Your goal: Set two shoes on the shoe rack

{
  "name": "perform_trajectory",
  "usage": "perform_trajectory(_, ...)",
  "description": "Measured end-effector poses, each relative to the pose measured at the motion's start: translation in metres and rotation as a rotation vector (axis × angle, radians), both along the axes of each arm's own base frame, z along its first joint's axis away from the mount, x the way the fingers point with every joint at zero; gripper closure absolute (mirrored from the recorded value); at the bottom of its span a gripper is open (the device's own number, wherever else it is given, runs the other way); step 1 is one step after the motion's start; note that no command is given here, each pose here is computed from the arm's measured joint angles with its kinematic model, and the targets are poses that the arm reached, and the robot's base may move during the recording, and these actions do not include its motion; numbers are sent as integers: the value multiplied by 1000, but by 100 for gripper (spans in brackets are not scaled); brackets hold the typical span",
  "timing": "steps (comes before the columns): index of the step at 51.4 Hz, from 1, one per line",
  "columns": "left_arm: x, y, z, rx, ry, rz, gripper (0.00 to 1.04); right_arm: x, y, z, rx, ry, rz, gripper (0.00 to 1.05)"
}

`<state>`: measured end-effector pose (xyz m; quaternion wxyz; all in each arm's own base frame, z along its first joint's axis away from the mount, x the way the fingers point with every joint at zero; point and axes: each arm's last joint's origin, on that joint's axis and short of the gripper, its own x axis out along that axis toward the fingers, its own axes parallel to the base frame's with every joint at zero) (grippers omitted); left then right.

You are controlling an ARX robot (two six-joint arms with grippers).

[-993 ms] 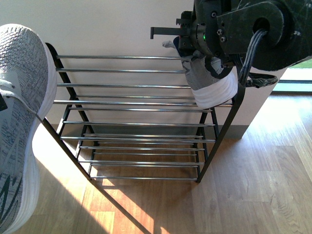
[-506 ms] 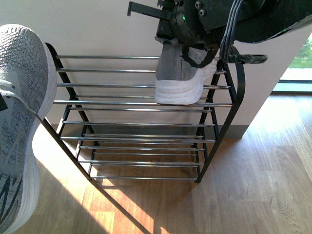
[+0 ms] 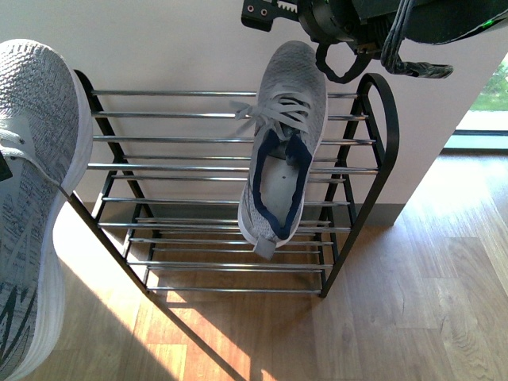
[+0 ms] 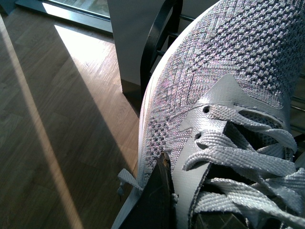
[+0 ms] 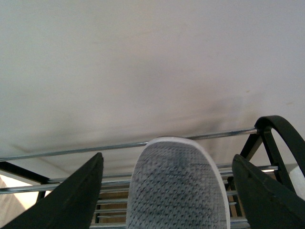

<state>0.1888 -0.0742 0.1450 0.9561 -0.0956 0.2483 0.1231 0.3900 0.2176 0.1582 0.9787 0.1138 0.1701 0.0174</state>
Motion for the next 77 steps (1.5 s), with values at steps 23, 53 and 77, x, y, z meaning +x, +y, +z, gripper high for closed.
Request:
perform_trajectory(23, 0, 0, 0, 0, 0, 0, 103, -5, 1, 34, 24, -99, 58, 9)
perform_trajectory(53, 0, 0, 0, 0, 0, 0, 103, 3, 2, 58, 19, -163, 69, 9)
perform_trajectory(77, 0, 0, 0, 0, 0, 0, 103, 11, -10, 66, 6, -179, 49, 9)
